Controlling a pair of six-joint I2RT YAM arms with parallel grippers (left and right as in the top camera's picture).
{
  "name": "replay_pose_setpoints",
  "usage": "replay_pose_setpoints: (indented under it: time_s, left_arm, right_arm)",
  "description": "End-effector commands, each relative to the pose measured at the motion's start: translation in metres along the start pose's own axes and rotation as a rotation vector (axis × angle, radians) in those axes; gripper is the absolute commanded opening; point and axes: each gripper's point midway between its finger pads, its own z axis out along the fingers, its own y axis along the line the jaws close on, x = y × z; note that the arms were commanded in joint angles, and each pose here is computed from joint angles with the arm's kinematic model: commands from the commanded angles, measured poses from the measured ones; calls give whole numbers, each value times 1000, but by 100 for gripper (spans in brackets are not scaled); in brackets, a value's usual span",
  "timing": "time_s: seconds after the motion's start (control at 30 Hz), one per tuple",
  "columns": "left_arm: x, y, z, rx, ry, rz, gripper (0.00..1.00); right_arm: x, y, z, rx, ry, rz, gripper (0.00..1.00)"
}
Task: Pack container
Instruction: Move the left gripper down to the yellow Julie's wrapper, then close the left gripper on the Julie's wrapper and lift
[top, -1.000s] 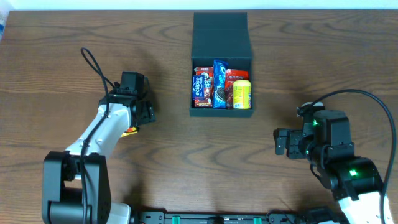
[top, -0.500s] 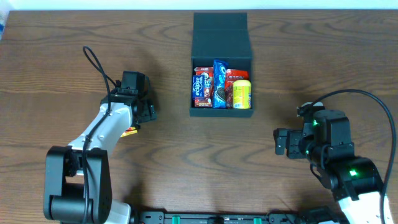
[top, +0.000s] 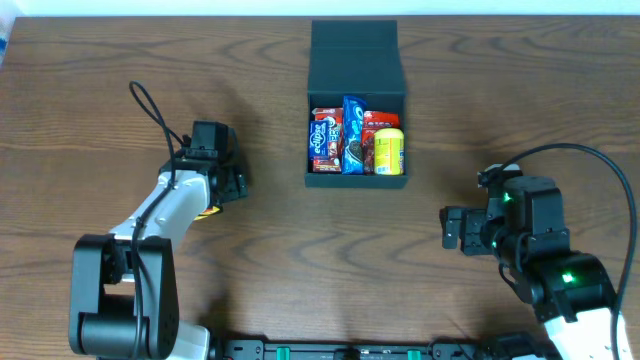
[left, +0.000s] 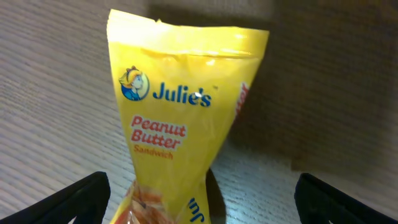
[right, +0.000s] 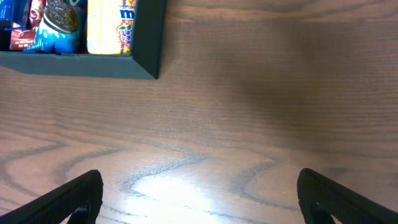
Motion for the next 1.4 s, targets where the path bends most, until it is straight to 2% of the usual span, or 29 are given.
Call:
replay_pose_setpoints:
  time_s: [0.0,0.1,0.13,0.23,0.43,0.6,0.7,1.23,1.37]
  left_arm:
    - [8,4,7,-9,19,9,100]
    - [7,4,8,-8,14,6,100]
    - [7,5,8,-8,11,4,94]
    - [4,5,8,-5,1,-2,86]
    - [3,4,8,-3,-4,-3,73]
    - [2,4,8,-3,-5,-3,65]
    - [2,4,8,-2,-5,-4,56]
    - [3,0,8,23,2,-4,43]
    - [3,0,8,23,2,-4,35]
  right_arm:
    - [-3,-1,-1,1,-7,-7,99]
    - [-3,-1,-1,1,-7,-7,99]
    - [-3,-1,-1,0,-7,-7,99]
    - [-3,-1,-1,1,-7,-7,99]
    - [-3,-1,-1,0,-7,-7,99]
    - [-3,-1,-1,0,-7,-7,99]
    - [-3,-1,-1,0,-7,-7,99]
    - [-3,-1,-1,0,-7,-7,99]
    - [-3,-1,-1,1,-7,-7,99]
